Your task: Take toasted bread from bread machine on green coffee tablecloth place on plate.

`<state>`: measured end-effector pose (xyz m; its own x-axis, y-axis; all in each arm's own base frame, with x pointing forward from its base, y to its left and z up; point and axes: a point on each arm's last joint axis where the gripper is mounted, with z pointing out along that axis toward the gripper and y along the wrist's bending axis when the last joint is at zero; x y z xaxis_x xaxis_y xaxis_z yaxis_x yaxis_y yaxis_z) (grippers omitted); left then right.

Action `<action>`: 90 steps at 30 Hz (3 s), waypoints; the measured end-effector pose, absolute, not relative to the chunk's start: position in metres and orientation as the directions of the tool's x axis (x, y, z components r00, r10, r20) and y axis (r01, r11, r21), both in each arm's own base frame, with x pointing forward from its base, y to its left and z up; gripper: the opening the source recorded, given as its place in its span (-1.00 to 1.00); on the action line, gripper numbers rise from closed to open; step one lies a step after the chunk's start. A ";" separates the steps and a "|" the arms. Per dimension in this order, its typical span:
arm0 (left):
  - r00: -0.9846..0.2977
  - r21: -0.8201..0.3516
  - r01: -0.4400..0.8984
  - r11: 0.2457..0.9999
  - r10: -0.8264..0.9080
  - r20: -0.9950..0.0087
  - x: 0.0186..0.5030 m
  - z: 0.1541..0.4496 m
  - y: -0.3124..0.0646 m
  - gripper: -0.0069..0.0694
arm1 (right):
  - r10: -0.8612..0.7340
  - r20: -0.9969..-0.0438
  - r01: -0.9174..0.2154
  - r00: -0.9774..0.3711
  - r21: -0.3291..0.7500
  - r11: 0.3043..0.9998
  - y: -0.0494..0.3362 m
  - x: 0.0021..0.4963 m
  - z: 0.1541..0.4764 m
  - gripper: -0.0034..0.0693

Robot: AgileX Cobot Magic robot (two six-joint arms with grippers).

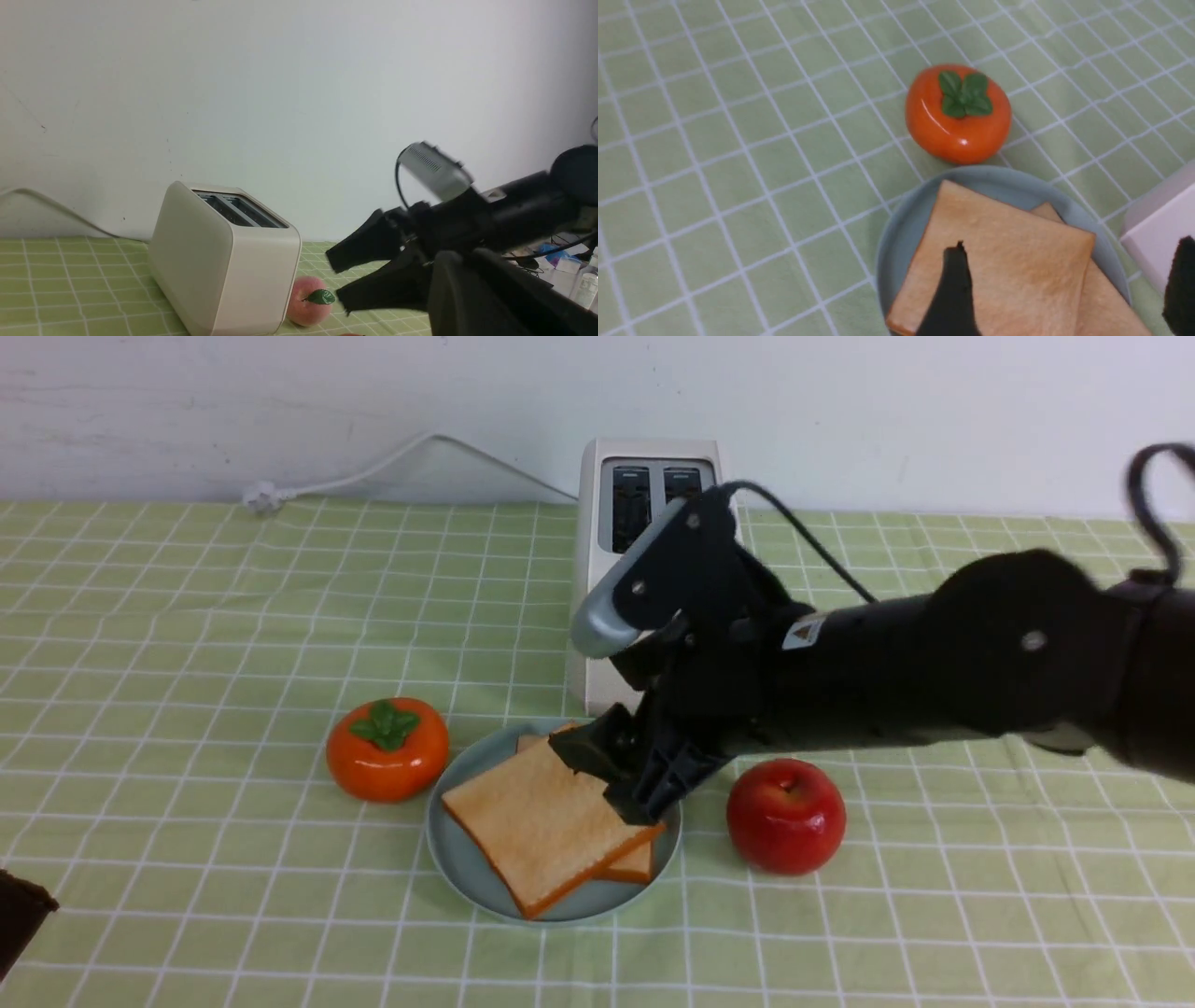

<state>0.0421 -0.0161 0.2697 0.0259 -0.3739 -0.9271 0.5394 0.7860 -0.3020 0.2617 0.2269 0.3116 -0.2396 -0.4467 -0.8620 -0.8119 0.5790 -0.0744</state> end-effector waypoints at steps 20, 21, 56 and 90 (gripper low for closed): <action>0.026 -0.302 0.539 0.786 -0.374 -0.927 0.042 0.270 -0.016 -0.74 | -0.304 -0.789 -0.661 -0.535 0.166 0.732 0.113 0.123 0.363 -0.91; 0.026 -0.302 0.539 0.786 -0.374 -0.927 0.042 0.270 -0.016 -0.74 | -0.290 -0.785 -0.645 -0.547 0.174 0.744 0.108 0.117 0.358 -0.90; 0.026 -0.302 0.539 0.786 -0.374 -0.927 0.042 0.270 -0.016 -0.68 | -0.035 -0.911 -0.268 -0.410 0.084 0.960 0.022 0.064 0.262 -0.96; 0.026 -0.302 0.538 0.787 -0.374 -0.927 0.042 0.270 -0.016 -0.60 | 0.037 -0.952 -0.114 -0.303 0.074 0.991 0.010 0.052 0.174 -0.95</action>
